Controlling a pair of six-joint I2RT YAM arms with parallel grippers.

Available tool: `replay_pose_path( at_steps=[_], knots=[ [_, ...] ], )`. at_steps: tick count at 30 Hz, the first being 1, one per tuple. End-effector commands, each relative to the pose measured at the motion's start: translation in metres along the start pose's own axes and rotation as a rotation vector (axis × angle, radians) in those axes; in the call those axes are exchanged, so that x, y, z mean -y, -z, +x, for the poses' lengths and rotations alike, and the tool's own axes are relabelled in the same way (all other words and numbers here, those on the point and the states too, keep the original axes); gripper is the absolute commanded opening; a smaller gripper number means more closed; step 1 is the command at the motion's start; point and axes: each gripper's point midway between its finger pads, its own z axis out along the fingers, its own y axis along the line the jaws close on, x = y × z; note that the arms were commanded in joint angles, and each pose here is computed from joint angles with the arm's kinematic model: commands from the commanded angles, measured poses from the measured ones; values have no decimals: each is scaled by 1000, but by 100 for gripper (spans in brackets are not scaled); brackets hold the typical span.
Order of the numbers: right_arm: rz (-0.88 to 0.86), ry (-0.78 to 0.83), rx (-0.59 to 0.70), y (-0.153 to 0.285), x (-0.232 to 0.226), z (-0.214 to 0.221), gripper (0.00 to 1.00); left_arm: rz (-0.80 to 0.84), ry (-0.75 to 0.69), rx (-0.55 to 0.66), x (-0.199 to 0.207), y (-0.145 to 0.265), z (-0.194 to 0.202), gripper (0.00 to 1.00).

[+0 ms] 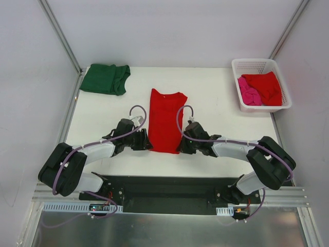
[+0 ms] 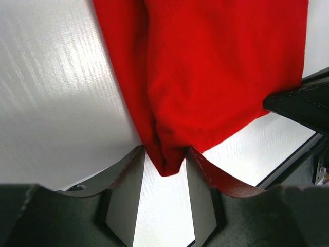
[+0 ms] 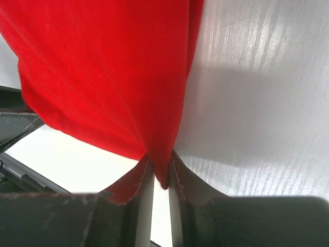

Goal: Fold and stack the t-shirts
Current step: Fold the tshirt

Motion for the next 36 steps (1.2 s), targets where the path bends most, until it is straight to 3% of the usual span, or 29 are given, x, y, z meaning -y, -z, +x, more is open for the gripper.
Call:
replay_pose_path(
  at_steps=[1, 19, 20, 21, 22, 32, 36],
  knots=[
    [54, 12, -7, 4, 15, 4, 18, -64, 21, -57, -18, 1, 17, 38],
    [43, 12, -19, 0, 10, 3, 18, 28, 13, -35, 4, 16, 14, 48],
    [42, 12, -18, 1, 10, 3, 18, 31, 12, -33, 5, 16, 13, 58],
    [41, 12, -17, 1, 9, 3, 18, 29, 10, -32, 5, 16, 12, 85],
    [39, 11, -16, 1, 9, 3, 18, 31, 9, -26, 5, 15, 11, 99],
    [44, 12, -17, 1, 11, 3, 18, 110, 95, 27, 5, 20, 4, 99],
    [45, 15, -18, 1, 11, 4, 18, 110, 110, 21, 0, 19, 3, 82]
  ],
)
